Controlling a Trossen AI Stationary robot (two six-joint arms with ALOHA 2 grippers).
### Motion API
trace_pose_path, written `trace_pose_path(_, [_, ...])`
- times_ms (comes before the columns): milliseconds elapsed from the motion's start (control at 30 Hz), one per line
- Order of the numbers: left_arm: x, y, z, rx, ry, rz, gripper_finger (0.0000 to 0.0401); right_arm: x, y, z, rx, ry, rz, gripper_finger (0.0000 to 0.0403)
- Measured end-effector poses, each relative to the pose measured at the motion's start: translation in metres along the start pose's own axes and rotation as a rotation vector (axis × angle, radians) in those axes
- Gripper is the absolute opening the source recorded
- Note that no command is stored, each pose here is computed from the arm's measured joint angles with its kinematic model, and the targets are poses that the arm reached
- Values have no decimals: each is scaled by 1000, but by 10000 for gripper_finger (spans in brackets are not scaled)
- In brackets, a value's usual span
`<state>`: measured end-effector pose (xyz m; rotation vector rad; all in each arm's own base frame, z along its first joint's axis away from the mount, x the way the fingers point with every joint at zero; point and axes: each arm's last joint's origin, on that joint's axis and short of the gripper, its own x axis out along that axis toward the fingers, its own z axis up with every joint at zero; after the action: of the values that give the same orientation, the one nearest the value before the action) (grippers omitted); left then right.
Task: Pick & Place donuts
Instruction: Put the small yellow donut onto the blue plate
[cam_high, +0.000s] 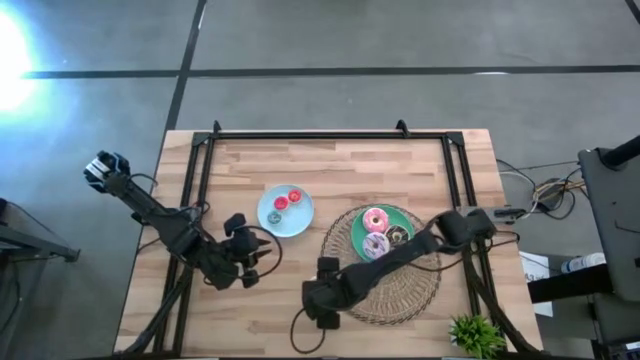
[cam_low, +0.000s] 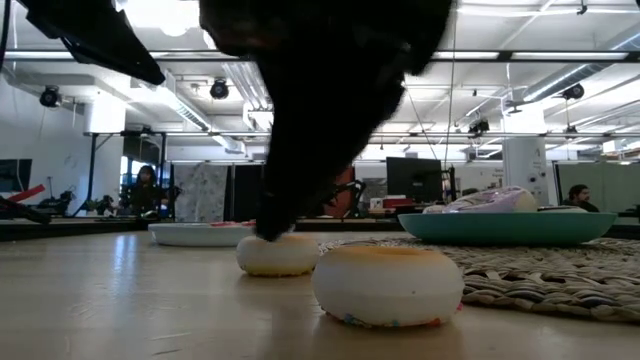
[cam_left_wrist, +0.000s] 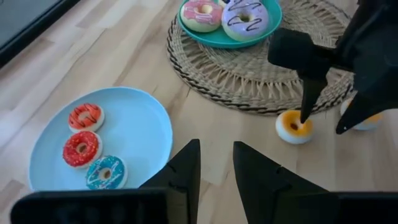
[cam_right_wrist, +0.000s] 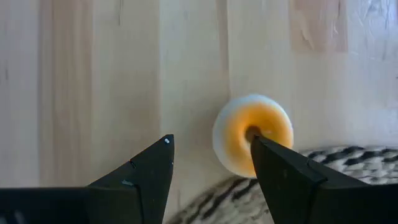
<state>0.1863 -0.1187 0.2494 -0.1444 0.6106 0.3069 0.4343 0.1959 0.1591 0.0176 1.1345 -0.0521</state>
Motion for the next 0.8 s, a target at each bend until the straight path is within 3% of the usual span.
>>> trace_pose_path(200, [-3, 3, 2, 31, -7, -6, 71, 1, 11, 13, 12, -40, -32, 207])
trace_pose_path(800, [-2, 4, -2, 41, 5, 3, 71, 13, 8, 3, 46, 52, -112, 205])
